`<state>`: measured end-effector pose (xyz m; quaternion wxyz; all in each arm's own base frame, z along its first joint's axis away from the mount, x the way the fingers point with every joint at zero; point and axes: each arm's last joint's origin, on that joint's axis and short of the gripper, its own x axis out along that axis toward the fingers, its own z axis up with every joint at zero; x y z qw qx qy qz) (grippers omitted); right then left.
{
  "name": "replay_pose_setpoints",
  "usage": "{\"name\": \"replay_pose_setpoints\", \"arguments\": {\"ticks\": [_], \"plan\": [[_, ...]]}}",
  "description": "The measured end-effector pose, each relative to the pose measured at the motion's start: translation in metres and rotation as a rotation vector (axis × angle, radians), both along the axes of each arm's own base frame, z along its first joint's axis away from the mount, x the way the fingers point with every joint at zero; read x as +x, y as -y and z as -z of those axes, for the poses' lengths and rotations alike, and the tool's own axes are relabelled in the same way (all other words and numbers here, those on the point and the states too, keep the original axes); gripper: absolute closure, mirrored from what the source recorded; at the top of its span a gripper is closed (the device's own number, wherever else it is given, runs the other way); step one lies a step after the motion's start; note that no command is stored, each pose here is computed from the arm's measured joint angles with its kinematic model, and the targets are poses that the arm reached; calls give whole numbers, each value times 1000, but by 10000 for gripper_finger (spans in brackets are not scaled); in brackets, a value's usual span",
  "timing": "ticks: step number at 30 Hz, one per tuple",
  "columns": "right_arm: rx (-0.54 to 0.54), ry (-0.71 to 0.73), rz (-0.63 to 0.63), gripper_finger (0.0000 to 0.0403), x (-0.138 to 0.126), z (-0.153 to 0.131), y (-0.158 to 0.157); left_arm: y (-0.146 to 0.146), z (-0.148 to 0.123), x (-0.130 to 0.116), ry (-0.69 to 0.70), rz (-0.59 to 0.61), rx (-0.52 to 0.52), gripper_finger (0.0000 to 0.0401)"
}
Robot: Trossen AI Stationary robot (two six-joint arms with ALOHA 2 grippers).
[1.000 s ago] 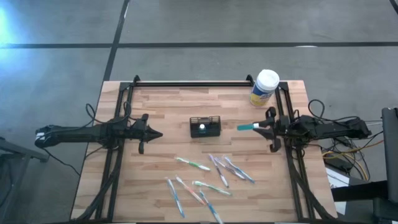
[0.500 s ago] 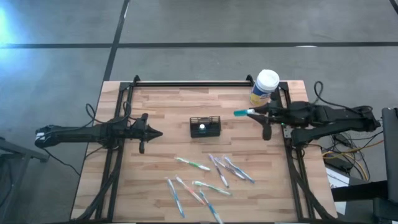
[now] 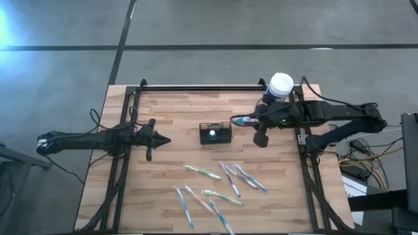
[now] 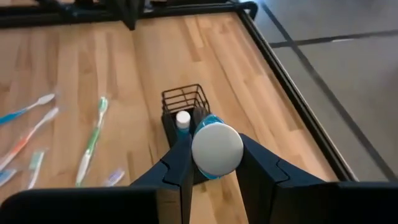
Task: Pick & Place toothbrushing station
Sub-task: Put the blue mouthwash bottle into the black organizer
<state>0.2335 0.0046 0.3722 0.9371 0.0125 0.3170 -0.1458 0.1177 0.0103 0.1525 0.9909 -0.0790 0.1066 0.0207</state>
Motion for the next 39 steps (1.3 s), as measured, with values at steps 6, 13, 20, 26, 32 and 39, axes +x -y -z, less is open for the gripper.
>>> {"name": "replay_pose_setpoints", "arguments": {"ticks": [6,13,20,26,32,39], "plan": [[-2,-40,-94,319,30,-4,1,0,0,0,0,0,0,387],[41,-155,-151,319,61,24,14,0,0,0,0,0,0,387],[13,-257,-208,319,85,52,19,0,0,0,-1,3,10,387],[0,-299,-234,319,97,63,29,0,0,0,-1,3,10,387],[-34,-315,-257,319,110,66,36,0,1,0,-3,3,10,387],[-29,-338,-320,319,123,70,37,0,8,-1,-36,2,8,387]]}}
